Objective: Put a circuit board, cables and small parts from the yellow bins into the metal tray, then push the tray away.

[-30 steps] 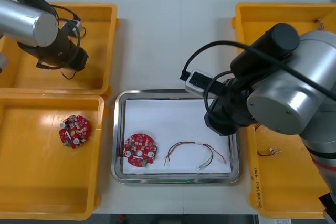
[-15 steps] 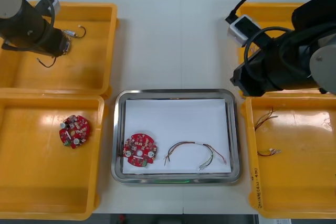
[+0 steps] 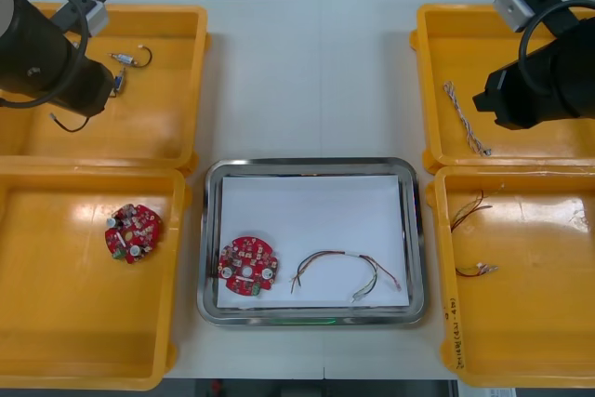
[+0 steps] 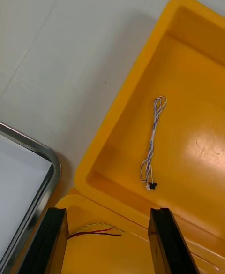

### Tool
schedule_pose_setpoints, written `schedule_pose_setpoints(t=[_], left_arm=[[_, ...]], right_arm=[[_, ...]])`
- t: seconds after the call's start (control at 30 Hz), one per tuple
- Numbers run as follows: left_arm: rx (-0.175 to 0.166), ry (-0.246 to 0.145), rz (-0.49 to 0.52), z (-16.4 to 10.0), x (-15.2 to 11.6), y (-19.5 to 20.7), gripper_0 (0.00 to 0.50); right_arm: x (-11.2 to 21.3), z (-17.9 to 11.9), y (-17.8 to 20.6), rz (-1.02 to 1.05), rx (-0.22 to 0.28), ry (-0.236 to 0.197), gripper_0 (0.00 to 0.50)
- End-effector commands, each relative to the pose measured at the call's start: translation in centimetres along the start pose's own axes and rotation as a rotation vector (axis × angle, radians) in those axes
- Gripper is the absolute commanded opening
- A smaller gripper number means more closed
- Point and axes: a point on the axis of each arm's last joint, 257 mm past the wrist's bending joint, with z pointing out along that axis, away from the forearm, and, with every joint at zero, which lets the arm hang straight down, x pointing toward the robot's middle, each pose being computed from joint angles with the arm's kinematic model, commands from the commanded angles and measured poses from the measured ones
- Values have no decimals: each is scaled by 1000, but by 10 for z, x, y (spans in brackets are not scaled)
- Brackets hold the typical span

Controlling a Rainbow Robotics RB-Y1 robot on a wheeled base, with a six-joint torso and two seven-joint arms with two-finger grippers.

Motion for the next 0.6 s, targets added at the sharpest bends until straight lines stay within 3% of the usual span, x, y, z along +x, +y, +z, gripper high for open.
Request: schedule_pose_setpoints(t=[0.03, 0.13, 0.37, 0.6], left_arm=[[-9, -30, -147, -19, 4, -5, 0], [17, -35, -166, -26, 6, -27, 0], [38, -43, -192, -31, 10, -64, 0], [48, -42, -223, -28, 14, -100, 0]], right_arm=[[-16, -20, -38, 67, 62, -42, 500], [-15, -22, -53, 104, 73, -37, 500], [-8, -21, -80, 183, 92, -17, 500], [-2, -20, -109, 248, 160, 10, 500]])
